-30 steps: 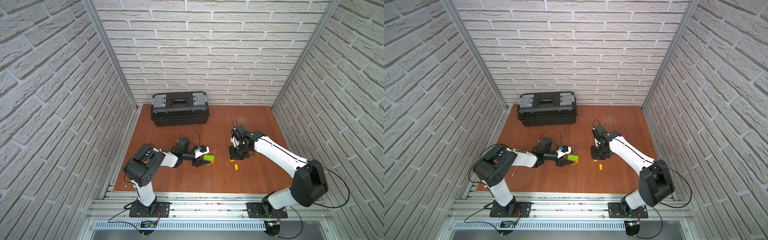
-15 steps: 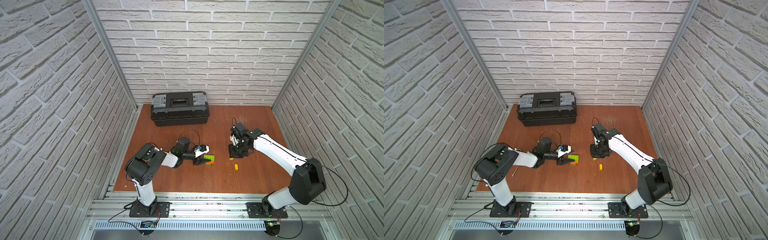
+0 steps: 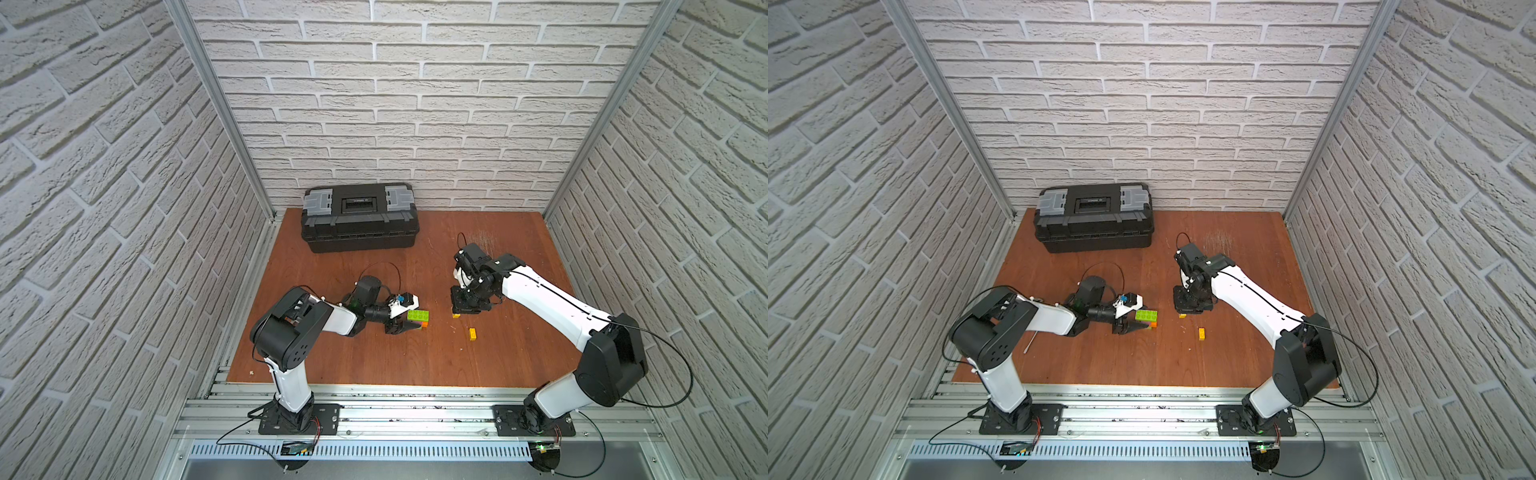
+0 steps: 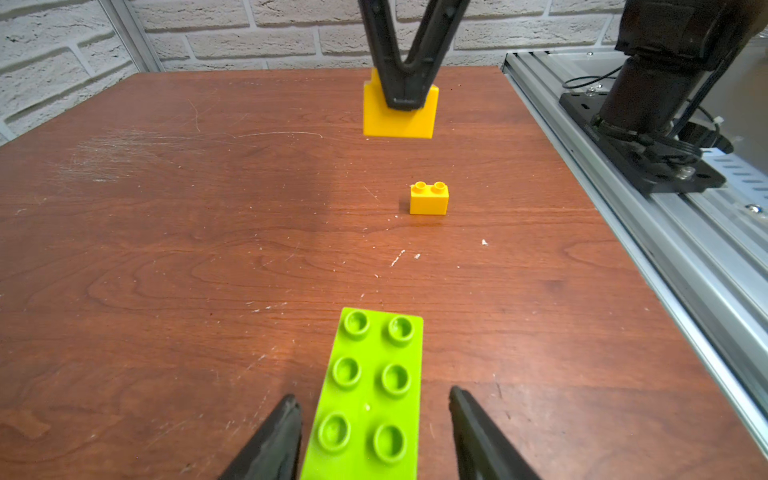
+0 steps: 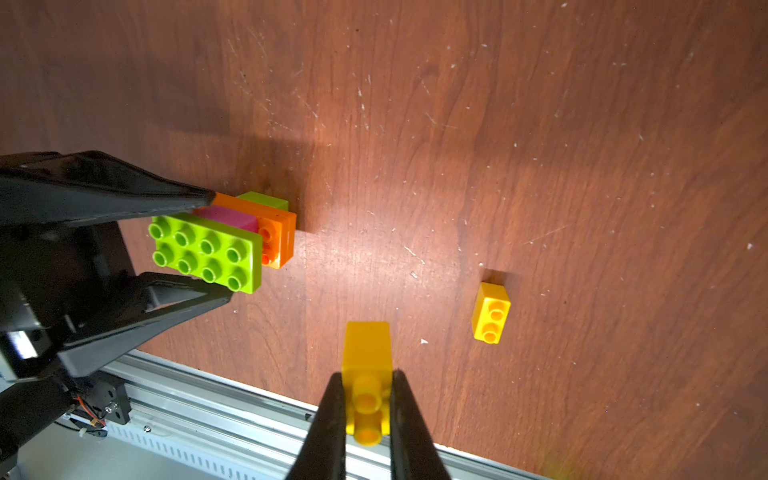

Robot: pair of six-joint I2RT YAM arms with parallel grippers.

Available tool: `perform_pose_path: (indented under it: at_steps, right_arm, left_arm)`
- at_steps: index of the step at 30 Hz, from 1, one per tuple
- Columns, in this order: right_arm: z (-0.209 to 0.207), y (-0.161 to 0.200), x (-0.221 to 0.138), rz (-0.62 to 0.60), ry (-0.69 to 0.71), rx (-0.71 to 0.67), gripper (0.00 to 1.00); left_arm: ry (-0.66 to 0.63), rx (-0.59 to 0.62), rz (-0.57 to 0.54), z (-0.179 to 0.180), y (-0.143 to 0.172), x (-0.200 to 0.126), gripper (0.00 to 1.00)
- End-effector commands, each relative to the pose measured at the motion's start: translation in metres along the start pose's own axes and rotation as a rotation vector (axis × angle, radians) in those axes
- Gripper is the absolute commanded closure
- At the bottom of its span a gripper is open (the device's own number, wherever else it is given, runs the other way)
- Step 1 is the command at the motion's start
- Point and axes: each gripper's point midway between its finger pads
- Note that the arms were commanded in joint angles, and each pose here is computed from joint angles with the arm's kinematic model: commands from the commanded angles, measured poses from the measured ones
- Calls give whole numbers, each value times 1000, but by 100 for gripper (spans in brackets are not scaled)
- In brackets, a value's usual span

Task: Assemble a carrot with lego
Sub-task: Assemble the lego brick with the lego brick.

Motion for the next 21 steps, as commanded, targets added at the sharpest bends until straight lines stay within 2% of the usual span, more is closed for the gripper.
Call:
perform_pose_path:
  at_steps: [1, 9, 21]
  right_arm:
    - [13, 1, -1, 12, -19, 3, 98]
    - [29, 2, 7, 23, -26, -13, 98]
    - [40, -2, 9, 29, -23, -30, 98]
  left_arm:
    - [7, 15, -1, 0, 0, 4, 41]
    - [-5, 23, -2, 5, -4, 2, 47]
    - [-13, 17, 12, 12, -6, 1, 64]
Point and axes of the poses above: each gripper's point midway between its finger pads, its own x axis out along the fingers, its own z axis along the line the jaws close on, y = z × x, and after that the axes turned 1 degree about -x, right-handed
